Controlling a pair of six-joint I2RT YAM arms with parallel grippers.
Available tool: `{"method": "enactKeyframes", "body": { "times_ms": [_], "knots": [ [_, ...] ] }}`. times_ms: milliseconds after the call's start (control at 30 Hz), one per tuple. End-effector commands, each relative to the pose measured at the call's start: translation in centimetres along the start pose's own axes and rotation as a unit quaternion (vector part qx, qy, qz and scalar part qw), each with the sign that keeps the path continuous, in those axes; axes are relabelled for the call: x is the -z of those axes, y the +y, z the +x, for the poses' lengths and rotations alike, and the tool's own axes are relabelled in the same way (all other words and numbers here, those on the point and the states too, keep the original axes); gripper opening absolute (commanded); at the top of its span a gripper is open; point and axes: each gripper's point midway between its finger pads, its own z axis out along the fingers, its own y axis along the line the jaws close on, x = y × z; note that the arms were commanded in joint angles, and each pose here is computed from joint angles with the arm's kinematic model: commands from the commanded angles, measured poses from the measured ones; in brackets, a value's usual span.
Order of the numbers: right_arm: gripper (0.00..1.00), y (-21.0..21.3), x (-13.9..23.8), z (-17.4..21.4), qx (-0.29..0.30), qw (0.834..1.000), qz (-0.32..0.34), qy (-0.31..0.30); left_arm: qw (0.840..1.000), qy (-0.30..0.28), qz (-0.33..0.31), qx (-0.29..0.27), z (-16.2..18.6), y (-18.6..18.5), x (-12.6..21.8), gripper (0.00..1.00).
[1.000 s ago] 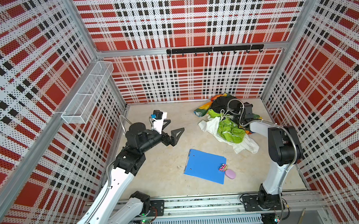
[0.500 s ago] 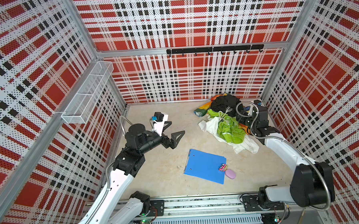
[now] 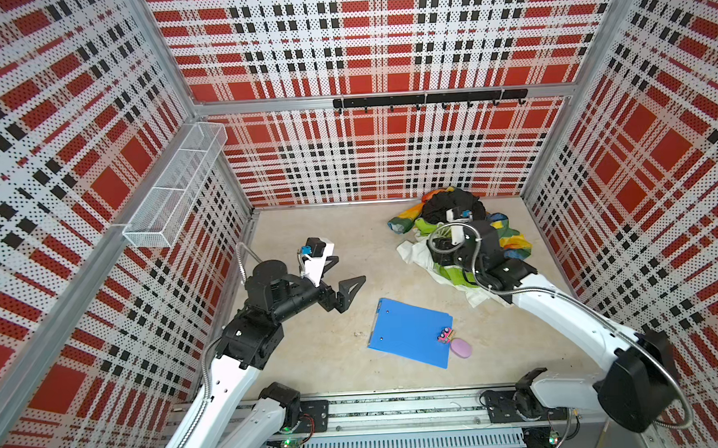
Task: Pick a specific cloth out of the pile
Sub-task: 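Lower the right gripper to the white cloth edge nearest the robot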
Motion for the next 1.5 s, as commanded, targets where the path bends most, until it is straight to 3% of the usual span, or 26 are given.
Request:
{"method": "enactKeyframes", "body": {
  "times_ms": [0, 233, 533, 767, 933, 1100, 1200, 1333, 1467],
  "knots": [
    [0.62, 1.5, -2.0, 0.8, 0.029, 0.999, -0.001, 0.023, 0.999, 0.033, -0.002, 0.012, 1.9, -0.2, -0.5, 0.99],
    [0.73, 2.2, -5.9, 4.0, 0.045, 0.995, -0.001, 0.091, 0.996, 0.075, -0.037, 0.03, 4.3, 0.7, -0.8, 0.99],
    [0.74, 1.3, -9.3, 7.1, 0.07, 0.982, 0.032, 0.173, 0.993, 0.097, -0.055, 0.033, 5.1, 1.6, -1.4, 0.99],
    [0.77, -1.1, -9.7, 6.7, 0.098, 0.976, 0.109, 0.162, 0.994, 0.085, -0.069, 0.028, 4.7, 1.8, -0.8, 0.99],
    [0.86, -4.0, -10.2, 6.3, 0.128, 0.958, 0.197, 0.167, 0.993, 0.079, -0.083, 0.025, 4.5, 2.2, -0.4, 0.99],
    [0.92, -5.2, -12.3, 7.2, 0.145, 0.949, 0.22, 0.172, 0.994, 0.074, -0.08, 0.025, 4.4, 2.1, -0.4, 0.99],
    [0.79, -5.8, -13.6, 7.7, 0.153, 0.946, 0.228, 0.175, 0.994, 0.075, -0.079, 0.026, 4.4, 2.1, -0.4, 0.99],
    [0.36, -5.8, -14.4, 7.3, 0.15, 0.949, 0.221, 0.17, 0.994, 0.074, -0.079, 0.026, 4.4, 2.1, -0.4, 0.99],
    [0.11, -4.2, -13.6, 5.5, 0.139, 0.963, 0.181, 0.144, 0.994, 0.074, -0.078, 0.026, 4.3, 2.0, -0.4, 0.99]
  ]
}}
